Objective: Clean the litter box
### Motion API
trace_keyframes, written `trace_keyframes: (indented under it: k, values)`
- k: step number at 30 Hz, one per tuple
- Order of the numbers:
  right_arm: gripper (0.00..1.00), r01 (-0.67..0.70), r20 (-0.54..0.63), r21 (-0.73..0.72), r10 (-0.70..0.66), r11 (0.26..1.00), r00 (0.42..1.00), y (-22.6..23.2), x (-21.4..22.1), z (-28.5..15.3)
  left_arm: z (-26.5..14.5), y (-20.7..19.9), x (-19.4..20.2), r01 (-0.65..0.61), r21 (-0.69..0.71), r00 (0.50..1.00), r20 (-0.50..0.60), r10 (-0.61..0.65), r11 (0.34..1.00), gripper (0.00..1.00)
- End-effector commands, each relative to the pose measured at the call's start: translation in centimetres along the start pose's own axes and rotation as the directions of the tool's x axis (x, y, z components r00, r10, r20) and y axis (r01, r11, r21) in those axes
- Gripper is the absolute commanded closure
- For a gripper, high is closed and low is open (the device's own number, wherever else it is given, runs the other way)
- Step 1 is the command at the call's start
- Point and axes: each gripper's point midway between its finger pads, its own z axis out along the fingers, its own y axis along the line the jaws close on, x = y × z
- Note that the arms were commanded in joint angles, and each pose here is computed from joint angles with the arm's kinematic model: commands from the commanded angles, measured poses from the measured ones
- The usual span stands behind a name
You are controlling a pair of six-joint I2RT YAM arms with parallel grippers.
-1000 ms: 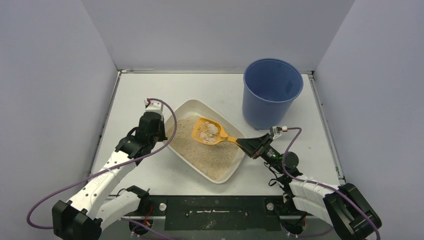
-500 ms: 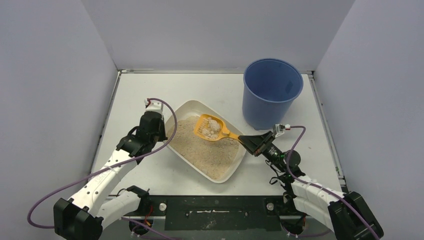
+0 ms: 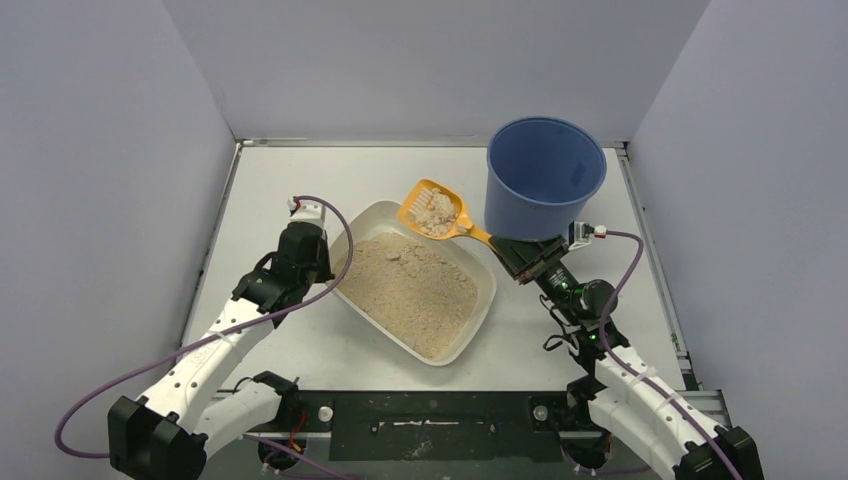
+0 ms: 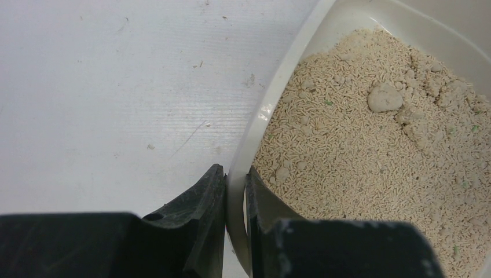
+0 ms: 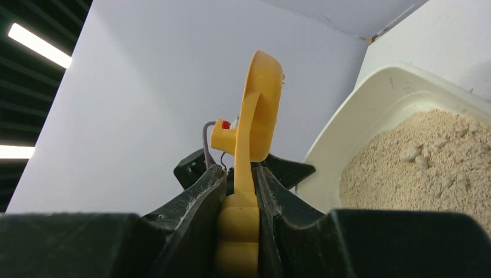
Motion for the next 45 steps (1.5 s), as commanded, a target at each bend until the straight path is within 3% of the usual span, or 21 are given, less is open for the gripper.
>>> trace_keyframes:
  k: [1, 14, 27, 37, 45]
  values:
    - [1.00, 0.085, 0.121, -0.019, -0.082, 0.996, 0.989, 3.5, -3.1, 1.3, -1.1, -0.9, -3.5, 0.035, 0.052, 0.993, 0.114, -0.041, 0.998, 1.00]
    - [1.00, 0.210, 0.343, 0.078, -0.224, 0.975, 0.912, 8.4, -8.9, 1.7, -1.8, -1.4, -3.7, 0.009, 0.067, 0.991, 0.134, -0.018, 0.998, 1.00]
    - [1.00, 0.319, 0.513, 0.325, -0.450, 0.890, 0.731, 10.5, -13.8, -3.2, -2.3, -1.8, -3.7, -0.014, 0.071, 0.989, 0.146, 0.003, 0.997, 1.00]
    - [1.00, 0.382, 0.389, 0.595, -0.669, 0.708, 0.634, 8.1, -15.3, -6.1, -2.6, -1.8, -3.7, -0.009, 0.074, 0.989, 0.149, -0.003, 0.997, 1.00]
    - [1.00, 0.519, 0.115, 0.739, -0.840, 0.429, 0.530, 6.6, -16.4, -6.4, -2.7, -1.8, -3.7, -0.007, 0.077, 0.989, 0.151, -0.005, 0.997, 1.00]
